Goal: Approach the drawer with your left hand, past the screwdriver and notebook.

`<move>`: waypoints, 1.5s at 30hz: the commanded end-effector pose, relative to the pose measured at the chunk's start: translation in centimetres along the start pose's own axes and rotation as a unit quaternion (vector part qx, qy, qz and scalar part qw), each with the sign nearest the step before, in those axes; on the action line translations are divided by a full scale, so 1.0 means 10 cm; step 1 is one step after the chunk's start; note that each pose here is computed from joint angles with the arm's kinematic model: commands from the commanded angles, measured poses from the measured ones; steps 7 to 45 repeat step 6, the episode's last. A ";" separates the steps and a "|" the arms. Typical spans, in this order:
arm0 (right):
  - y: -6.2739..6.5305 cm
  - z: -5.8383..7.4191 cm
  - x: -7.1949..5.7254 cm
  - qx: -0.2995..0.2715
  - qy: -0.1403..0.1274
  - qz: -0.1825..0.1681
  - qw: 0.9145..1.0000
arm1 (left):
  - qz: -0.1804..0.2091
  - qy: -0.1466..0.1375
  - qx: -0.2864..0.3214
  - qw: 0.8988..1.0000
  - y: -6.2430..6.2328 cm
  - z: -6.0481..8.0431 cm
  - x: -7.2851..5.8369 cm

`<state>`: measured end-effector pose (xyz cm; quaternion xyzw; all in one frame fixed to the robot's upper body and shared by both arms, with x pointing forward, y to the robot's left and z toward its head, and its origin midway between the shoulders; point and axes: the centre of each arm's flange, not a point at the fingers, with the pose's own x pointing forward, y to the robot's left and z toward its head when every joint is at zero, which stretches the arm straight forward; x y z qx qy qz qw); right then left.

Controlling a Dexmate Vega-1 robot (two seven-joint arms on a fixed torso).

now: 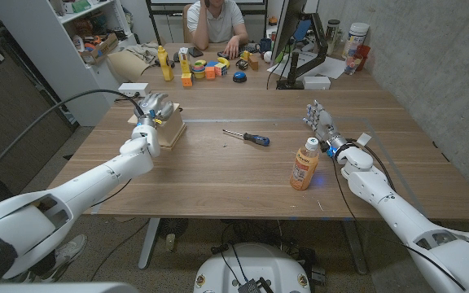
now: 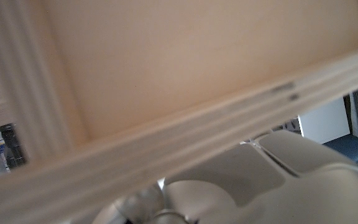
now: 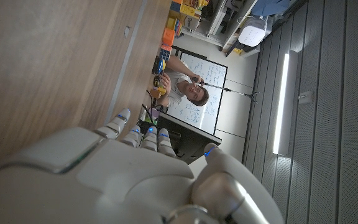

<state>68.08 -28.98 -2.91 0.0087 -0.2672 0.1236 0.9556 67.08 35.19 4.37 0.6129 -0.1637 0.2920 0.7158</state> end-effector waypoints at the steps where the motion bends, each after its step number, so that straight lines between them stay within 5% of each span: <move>1: 0.00 0.00 0.01 -0.001 -0.001 0.002 1.000 | 0.000 0.000 0.002 1.000 0.01 0.00 -0.02; 45: 0.00 0.00 0.01 -0.003 -0.002 0.003 1.000 | 0.000 -0.001 0.001 1.000 0.02 0.00 -0.02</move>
